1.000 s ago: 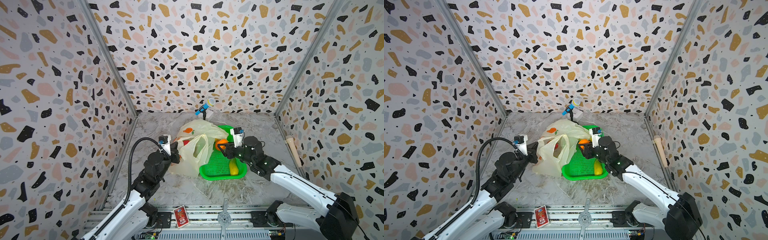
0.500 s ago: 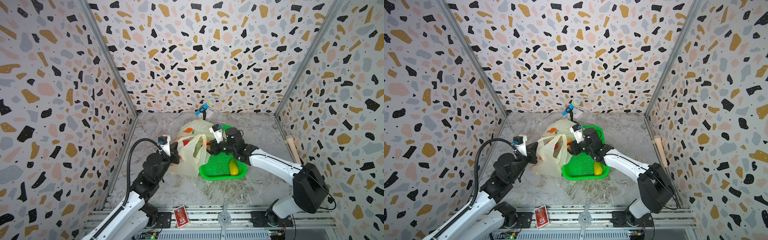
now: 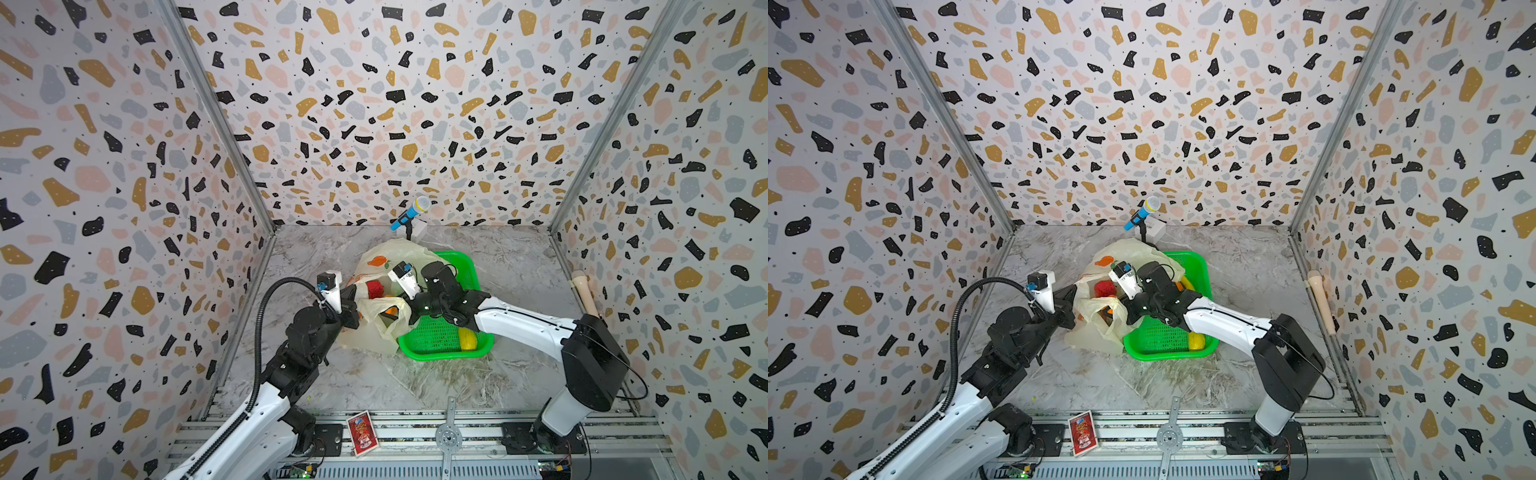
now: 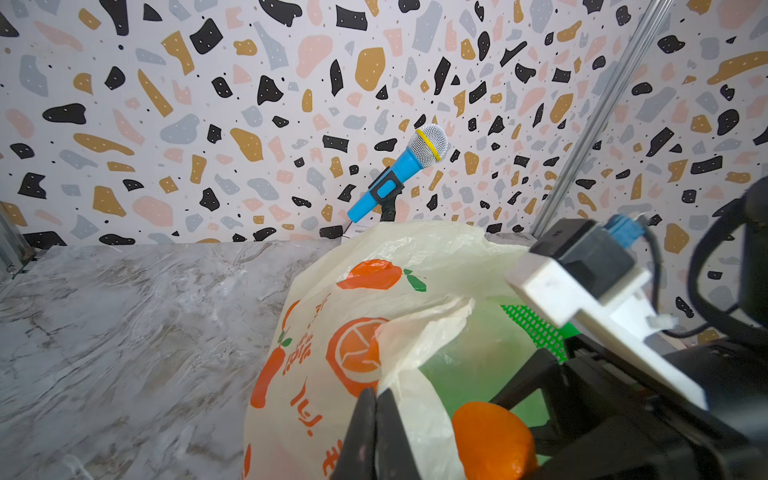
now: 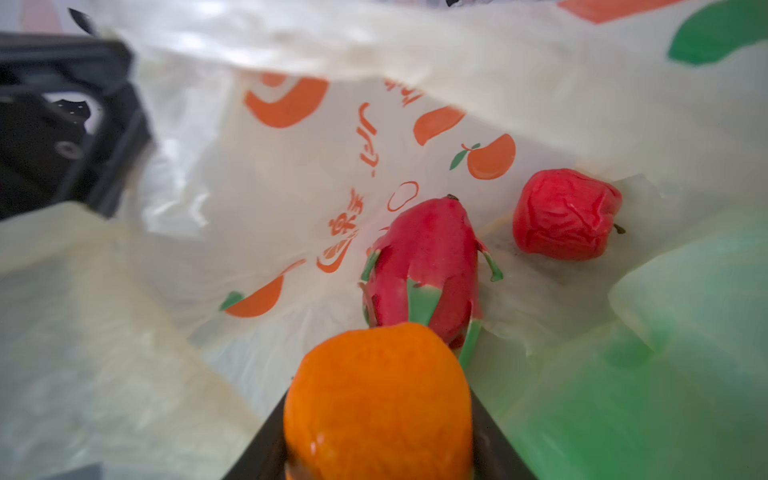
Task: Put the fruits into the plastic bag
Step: 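Carry the orange into the bag mouth and open the right gripper, then withdraw the right gripper from the bag back over the basket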
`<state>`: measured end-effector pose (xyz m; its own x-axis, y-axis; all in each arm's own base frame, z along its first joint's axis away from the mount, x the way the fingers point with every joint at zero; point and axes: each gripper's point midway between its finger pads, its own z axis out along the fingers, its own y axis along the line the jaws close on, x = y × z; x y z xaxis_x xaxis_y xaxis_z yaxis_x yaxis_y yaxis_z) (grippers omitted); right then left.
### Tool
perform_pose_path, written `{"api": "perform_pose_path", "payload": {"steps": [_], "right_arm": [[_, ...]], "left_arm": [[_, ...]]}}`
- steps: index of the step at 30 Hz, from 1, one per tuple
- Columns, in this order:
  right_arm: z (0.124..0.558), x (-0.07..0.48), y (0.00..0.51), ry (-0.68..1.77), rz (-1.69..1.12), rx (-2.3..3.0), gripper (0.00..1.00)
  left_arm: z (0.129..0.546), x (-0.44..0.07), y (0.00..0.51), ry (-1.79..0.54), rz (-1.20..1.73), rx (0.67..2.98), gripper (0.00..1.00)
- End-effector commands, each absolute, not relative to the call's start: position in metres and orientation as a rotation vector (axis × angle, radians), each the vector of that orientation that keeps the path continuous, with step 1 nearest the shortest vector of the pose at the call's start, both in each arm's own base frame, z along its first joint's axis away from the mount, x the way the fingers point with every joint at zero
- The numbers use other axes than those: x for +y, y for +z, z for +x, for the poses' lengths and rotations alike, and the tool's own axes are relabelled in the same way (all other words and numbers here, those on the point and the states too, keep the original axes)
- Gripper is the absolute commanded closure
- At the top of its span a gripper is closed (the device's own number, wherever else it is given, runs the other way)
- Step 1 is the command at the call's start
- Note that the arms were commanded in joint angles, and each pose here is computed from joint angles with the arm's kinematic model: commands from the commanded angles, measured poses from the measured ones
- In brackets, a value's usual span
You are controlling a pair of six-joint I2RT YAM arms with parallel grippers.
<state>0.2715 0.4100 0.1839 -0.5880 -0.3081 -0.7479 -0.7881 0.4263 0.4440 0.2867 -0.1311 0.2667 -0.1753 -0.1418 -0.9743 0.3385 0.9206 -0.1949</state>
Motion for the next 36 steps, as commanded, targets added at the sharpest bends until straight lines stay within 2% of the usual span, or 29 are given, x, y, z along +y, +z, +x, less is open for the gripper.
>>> {"api": "perform_pose_path", "payload": {"steps": [1,12,17,20,28,33,36], "right_arm": [[0.286,0.412,0.193,1.024,-0.881,2.128,0.51],[0.29,0.4,0.19,0.955,-0.827,2.143,0.21],[0.294,0.39,0.205,0.918,-0.779,2.102,0.2],[0.296,0.37,0.231,0.877,-0.711,2.007,0.2],[0.303,0.271,0.282,0.794,-0.361,1.886,0.2],[0.31,0.181,0.257,0.624,0.098,1.955,0.22],[0.308,0.158,0.221,0.581,0.223,2.043,0.22]], "left_arm": [[0.286,-0.129,0.279,-0.426,0.149,1.641,1.0],[0.287,-0.127,0.277,-0.422,0.131,1.649,1.0],[0.288,-0.125,0.277,-0.409,0.12,1.651,1.0],[0.288,-0.123,0.276,-0.405,0.112,1.655,1.0],[0.289,-0.122,0.269,-0.396,0.1,1.664,1.0],[0.292,-0.122,0.268,-0.39,0.094,1.664,1.0],[0.293,-0.123,0.266,-0.395,0.096,1.67,1.0]]}}
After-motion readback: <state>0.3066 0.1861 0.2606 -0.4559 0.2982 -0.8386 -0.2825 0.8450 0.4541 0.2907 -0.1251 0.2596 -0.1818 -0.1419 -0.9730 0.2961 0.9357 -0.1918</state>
